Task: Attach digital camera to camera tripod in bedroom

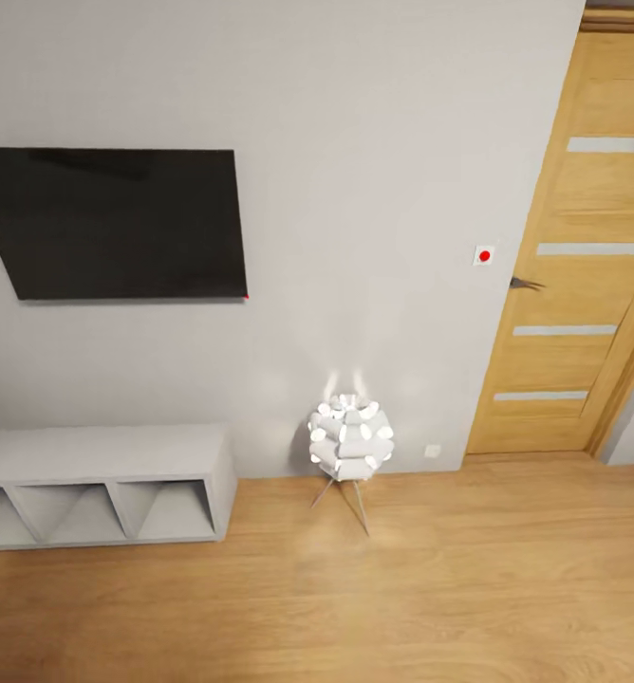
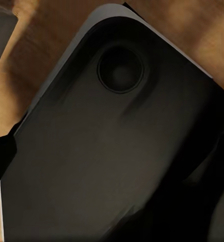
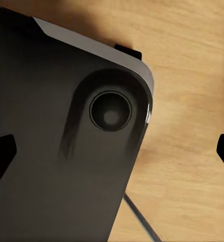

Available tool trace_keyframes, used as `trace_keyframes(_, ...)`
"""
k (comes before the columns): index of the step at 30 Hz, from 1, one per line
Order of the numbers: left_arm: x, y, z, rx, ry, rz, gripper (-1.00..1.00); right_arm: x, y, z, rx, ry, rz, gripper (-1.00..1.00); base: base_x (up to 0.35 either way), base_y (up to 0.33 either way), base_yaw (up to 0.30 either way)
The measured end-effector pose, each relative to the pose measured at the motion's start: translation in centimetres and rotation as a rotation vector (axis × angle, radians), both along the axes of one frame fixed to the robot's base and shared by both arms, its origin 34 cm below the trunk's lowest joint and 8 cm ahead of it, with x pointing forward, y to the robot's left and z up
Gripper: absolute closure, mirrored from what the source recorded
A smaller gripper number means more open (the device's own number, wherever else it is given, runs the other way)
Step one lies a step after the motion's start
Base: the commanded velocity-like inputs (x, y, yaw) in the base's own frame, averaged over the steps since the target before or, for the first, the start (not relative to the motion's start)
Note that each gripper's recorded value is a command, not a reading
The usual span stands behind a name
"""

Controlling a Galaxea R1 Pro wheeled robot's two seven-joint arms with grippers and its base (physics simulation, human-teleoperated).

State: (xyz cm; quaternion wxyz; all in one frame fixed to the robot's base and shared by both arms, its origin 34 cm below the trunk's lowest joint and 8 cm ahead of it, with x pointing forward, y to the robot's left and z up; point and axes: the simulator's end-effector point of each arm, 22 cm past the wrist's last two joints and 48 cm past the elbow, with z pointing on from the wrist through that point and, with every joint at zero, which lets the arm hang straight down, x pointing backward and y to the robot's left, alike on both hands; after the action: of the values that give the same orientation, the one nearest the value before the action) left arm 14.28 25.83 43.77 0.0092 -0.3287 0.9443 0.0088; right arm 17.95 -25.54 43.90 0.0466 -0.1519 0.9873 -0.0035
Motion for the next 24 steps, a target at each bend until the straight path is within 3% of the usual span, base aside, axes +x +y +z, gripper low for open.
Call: trace_keyframes(24, 0.02, -0.04, 0.00, -0.001, 0.000, 0.000, -1.00, -0.03, 0.02, 0.00, 0.001, 0.001, 0.000, -1.00, 0.323, 0.000, 0.000)
